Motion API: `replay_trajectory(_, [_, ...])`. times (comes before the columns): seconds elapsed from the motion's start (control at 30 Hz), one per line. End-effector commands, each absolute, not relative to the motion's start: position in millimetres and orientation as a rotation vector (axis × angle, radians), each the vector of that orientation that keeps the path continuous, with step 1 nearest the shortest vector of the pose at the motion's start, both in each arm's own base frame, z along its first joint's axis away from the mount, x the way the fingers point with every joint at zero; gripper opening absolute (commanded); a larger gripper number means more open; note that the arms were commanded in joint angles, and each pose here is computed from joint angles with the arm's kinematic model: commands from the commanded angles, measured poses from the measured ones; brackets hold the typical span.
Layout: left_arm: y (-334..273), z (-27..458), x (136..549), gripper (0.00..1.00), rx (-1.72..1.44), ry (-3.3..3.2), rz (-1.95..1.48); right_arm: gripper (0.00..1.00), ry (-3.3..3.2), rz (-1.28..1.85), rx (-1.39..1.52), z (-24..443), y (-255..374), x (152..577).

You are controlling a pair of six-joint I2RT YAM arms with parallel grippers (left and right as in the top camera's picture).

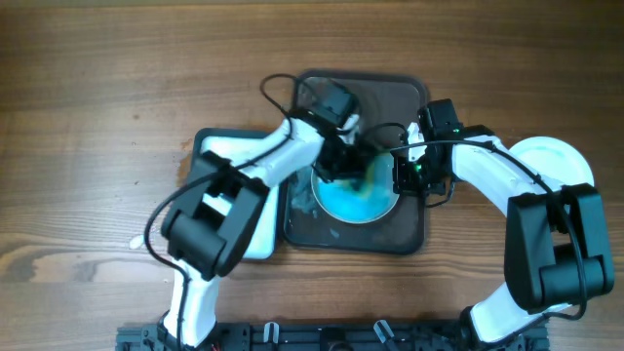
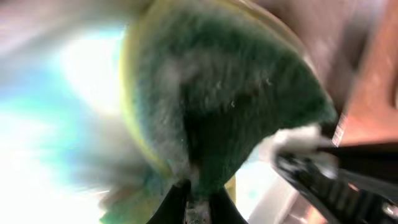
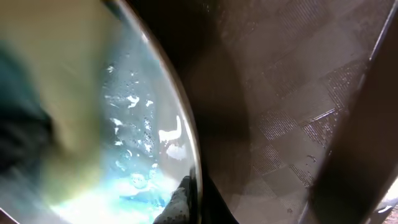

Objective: Clean dirty plates on tray and stack at the side
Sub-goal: 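Scrub the plate with the left-held sponge while right gripper holds it, then return the sponge to the foam basin with the left gripper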

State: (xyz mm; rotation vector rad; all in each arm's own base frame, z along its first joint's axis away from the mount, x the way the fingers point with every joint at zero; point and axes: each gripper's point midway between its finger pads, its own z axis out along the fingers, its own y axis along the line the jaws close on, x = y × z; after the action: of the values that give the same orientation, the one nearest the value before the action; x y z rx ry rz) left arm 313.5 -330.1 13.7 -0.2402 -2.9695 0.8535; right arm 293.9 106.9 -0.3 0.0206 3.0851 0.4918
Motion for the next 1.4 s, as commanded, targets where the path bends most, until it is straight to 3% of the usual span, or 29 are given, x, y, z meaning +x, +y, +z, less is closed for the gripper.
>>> replay_trajectory(0.0, [-360,0,257,0.04,-0.361,-2.759,0.907,0.04,3.133,0.407,-0.015,-14,100,286])
replay_trajectory(0.2, [-322,-8,241,0.04,-0.349,-2.724,0.703,0.04,3.134,0.406,-0.016,-14,100,285])
replay_trajectory(0.4, [-229,-1,287,0.04,-0.095,-2.943,0.284,0.04,3.134,0.406,-0.015,-14,100,285])
replay_trajectory(0.53, [-203,44,316,0.04,0.063,-3.077,0.312,0.04,3.135,0.406,-0.015,-14,100,285])
replay_trajectory(0.7, [-203,128,320,0.04,0.07,-3.193,0.598,0.04,3.138,0.406,-0.014,-14,100,285])
replay_trajectory(0.77, [-167,162,318,0.04,0.171,-3.289,0.541,0.04,3.138,0.406,-0.015,-14,100,285])
replay_trajectory(0.9, [-67,138,304,0.04,0.572,-3.241,-0.038,0.04,3.138,0.405,-0.015,-14,100,285])
replay_trajectory(1.0, [-40,91,292,0.04,0.755,-3.15,-0.077,0.04,3.134,0.405,-0.016,-14,100,285])
replay_trajectory(1.13, [-41,55,287,0.06,0.773,-3.148,-0.004,0.04,3.083,0.415,0.032,-12,102,299])
replay_trajectory(1.2, [-51,60,290,0.13,0.689,-3.17,0.067,0.04,3.072,0.421,0.108,-4,103,303])
replay_trajectory(1.27, [-55,72,292,0.36,0.642,-3.191,0.105,0.04,3.019,0.413,0.085,20,106,312])
replay_trajectory(1.3, [-54,84,294,0.56,0.645,-3.205,0.114,0.04,2.97,0.381,0.039,40,106,318])
replay_trajectory(1.37, [-50,114,301,0.66,0.684,-3.259,0.154,0.04,2.852,0.283,-0.074,87,108,327])
